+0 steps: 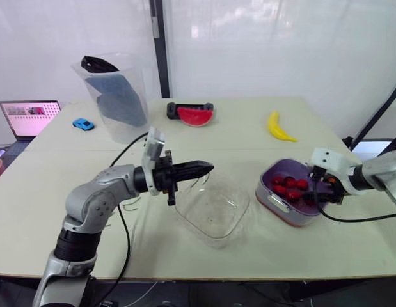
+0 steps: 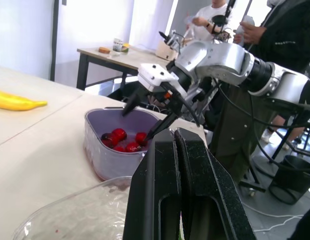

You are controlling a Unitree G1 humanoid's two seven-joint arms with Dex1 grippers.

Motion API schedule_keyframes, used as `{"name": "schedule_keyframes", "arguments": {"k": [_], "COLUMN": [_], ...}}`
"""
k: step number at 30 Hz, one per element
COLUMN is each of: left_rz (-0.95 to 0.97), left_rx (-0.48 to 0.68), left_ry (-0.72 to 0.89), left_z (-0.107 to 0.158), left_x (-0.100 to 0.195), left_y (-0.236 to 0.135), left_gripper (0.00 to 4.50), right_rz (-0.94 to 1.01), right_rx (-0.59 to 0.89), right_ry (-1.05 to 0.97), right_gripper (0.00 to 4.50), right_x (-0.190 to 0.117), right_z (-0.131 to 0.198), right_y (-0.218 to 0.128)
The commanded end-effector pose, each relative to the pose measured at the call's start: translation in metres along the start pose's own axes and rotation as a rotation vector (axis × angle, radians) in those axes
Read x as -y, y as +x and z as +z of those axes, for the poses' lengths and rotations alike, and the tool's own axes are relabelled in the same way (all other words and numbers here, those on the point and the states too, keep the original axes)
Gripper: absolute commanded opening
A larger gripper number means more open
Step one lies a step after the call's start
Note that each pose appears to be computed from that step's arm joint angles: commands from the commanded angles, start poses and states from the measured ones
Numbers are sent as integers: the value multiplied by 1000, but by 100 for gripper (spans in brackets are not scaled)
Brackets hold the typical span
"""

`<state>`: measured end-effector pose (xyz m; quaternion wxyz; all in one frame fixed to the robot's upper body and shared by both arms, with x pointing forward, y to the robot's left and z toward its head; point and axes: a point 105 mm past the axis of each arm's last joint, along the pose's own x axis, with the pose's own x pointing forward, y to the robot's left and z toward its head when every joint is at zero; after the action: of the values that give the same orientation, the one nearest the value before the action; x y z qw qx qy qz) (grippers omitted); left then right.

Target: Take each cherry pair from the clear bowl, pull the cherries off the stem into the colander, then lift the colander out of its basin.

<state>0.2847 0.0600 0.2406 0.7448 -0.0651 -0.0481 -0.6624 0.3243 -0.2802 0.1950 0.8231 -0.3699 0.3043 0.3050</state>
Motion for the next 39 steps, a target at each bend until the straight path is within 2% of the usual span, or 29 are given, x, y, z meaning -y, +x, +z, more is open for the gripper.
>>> {"name": "schedule_keyframes", "arguments": {"k": [1,5,6,8,11,16,19,23,26,30,35,39], "left_rz": [-6,-4,-2,7,48,145,281,464,525,659,729,790], "left_rx": [13,10,8,-2,-10,-29,-44,-97,-108,-156,-191,-186], "left_ry": [62,65,65,63,63,68,53,20,-8,-90,-154,-214], "left_z": [10,11,11,11,11,11,7,-6,-14,-44,-73,-92], "left_x": [4,4,3,3,-1,-6,-11,-13,-11,-12,-12,-19], "left_y": [-1,-3,-4,-7,-15,-33,-63,-117,-136,-174,-195,-209], "left_gripper": [0,0,0,0,0,0,0,0,0,0,0,0], "right_rz": [-23,30,82,243,428,602,675,649,617,556,493,387], "right_rx": [81,239,324,508,686,834,917,955,965,956,928,863], "right_ry": [-24,-1,13,14,-18,-40,-62,-92,-95,-90,-65,15], "right_gripper": [447,447,447,447,447,447,447,447,447,447,447,447], "right_x": [7,3,-4,-27,-59,-86,-94,-89,-82,-70,-56,-38], "right_z": [24,53,66,99,133,160,174,179,179,172,156,124], "right_y": [-24,-42,-48,-66,-84,-94,-93,-83,-83,-86,-89,-96]}}
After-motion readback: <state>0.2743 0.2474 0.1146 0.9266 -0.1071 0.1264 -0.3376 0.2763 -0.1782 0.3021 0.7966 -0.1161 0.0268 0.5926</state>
